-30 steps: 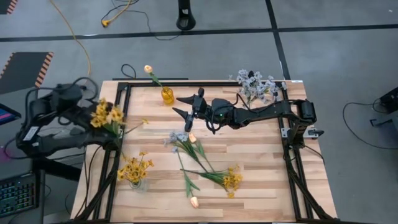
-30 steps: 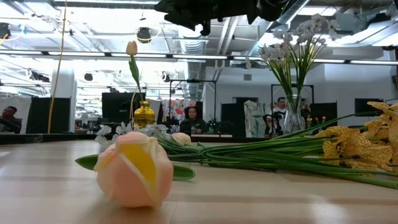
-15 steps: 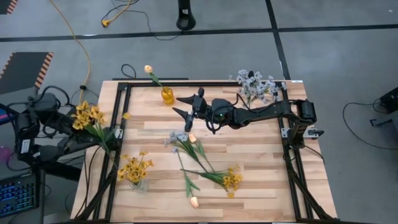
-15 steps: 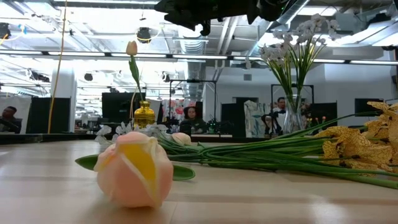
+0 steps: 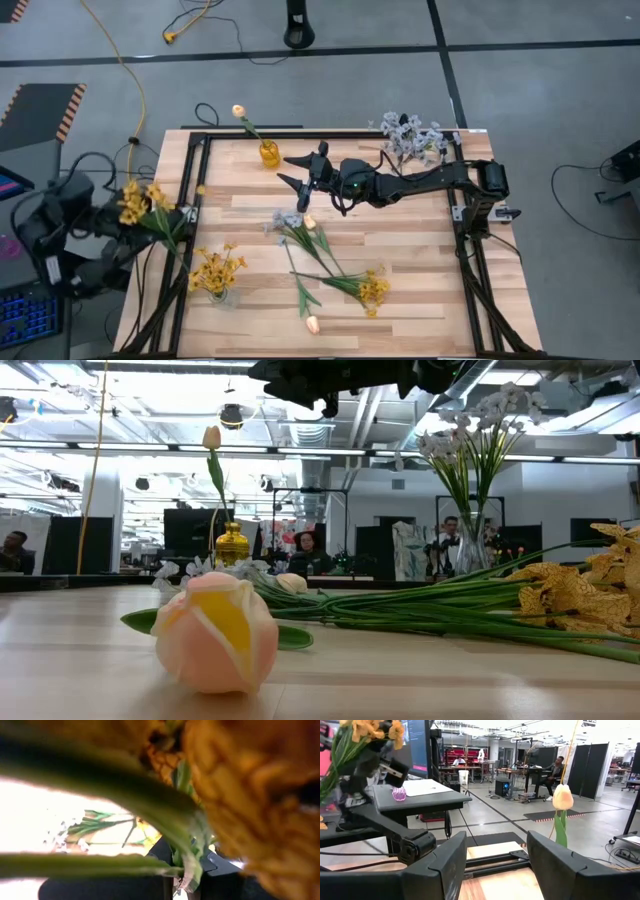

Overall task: Sort flowers into vase by color
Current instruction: Put the top yellow flowers into the bottom transparent vase

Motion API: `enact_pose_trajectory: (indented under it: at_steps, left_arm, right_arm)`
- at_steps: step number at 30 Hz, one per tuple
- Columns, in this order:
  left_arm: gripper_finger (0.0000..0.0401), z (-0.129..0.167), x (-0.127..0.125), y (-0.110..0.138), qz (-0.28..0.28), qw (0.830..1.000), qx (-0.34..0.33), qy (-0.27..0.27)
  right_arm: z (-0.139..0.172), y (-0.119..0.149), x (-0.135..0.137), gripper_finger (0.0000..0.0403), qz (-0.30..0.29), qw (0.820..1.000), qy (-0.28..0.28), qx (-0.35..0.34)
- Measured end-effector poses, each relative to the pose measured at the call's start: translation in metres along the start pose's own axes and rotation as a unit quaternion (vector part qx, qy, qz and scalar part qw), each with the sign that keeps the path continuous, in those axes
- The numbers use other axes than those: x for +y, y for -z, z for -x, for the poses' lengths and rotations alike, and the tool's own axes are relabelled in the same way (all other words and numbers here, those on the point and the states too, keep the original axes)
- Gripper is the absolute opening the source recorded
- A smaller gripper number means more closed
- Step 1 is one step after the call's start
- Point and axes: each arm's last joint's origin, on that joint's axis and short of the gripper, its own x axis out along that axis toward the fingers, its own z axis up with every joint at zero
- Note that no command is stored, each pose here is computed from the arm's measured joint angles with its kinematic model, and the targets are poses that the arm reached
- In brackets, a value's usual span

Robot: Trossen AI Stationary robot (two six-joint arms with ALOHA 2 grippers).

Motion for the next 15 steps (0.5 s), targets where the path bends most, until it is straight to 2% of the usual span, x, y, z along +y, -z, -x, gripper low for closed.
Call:
enact_pose_trajectory:
  at_steps: [6,10,15]
  left_arm:
    - [0.0006,-0.012,-0.02,0.014,-0.011,0.999,-0.041,0.027]
    - [0.0006,-0.02,-0.023,0.022,0.015,0.999,-0.034,0.025]
    - [0.0006,-0.02,-0.028,0.025,-0.006,0.999,-0.044,0.018]
  right_arm:
    - [0.0,0.0,0.0,0.0234,0.0,1.0,0.0,0.0]
    - [0.0,0.0,0.0,0.0234,0.0,1.0,-0.001,0.0]
    - [0.001,0.0,0.002,0.0234,0.0,1.0,-0.003,0.0]
